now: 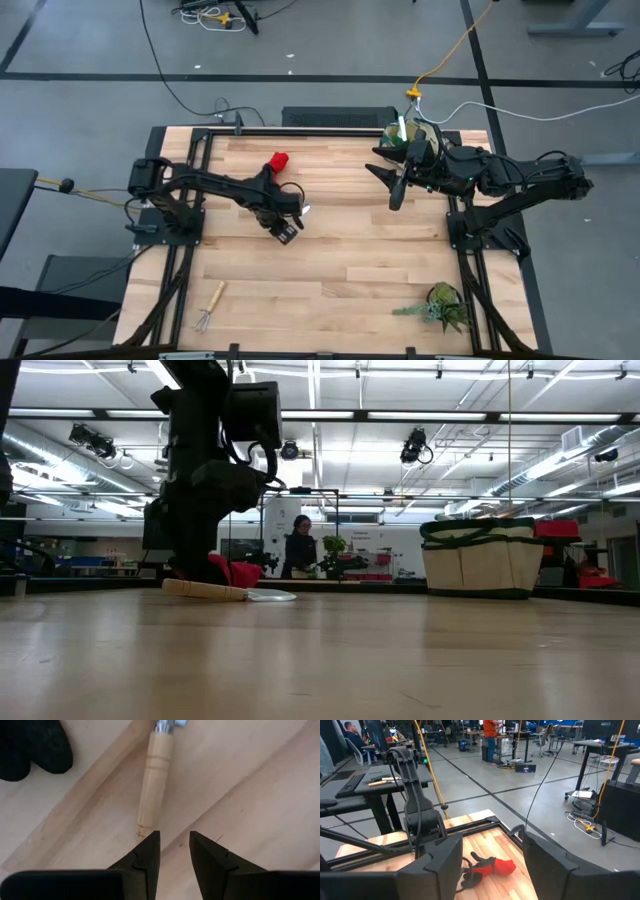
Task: Pick & Place Garden tools in Gardening bag
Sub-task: Put the brown trowel into the gardening bag
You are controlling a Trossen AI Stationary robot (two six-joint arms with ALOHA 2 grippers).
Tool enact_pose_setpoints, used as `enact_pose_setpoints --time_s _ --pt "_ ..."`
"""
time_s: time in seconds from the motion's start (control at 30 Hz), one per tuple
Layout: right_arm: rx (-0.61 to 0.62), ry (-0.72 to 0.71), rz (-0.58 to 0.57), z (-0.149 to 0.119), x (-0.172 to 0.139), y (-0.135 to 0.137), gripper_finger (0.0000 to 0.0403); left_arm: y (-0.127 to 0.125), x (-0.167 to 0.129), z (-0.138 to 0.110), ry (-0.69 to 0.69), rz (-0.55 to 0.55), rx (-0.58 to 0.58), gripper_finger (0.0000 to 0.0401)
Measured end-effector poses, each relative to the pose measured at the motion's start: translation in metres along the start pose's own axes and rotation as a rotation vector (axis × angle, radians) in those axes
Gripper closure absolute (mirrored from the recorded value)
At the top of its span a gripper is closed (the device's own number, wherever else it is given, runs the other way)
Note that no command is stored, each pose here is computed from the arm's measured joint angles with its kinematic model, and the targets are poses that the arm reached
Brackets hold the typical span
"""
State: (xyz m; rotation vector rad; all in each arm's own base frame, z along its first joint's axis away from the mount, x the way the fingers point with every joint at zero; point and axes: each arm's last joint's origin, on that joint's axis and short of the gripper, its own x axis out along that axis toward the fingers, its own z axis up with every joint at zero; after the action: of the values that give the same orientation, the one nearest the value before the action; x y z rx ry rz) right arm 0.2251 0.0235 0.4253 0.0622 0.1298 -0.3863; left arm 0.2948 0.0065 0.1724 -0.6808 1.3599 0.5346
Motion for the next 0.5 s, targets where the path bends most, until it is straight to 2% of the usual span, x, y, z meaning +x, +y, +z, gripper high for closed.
enact_pose_setpoints --time_s 0.33,0.5 --pt "0.0 0.0 0.0 0.0 0.0 0.0 0.0195 -0.0051 0.0016 -0.0042 -0.028 0.033 0.162 0.0287" --pt "0.0 0.0 0.0 0.0 0.0 0.0 0.0195 -0.0047 0.0014 -0.0039 -0.059 0.07 0.178 0.026"
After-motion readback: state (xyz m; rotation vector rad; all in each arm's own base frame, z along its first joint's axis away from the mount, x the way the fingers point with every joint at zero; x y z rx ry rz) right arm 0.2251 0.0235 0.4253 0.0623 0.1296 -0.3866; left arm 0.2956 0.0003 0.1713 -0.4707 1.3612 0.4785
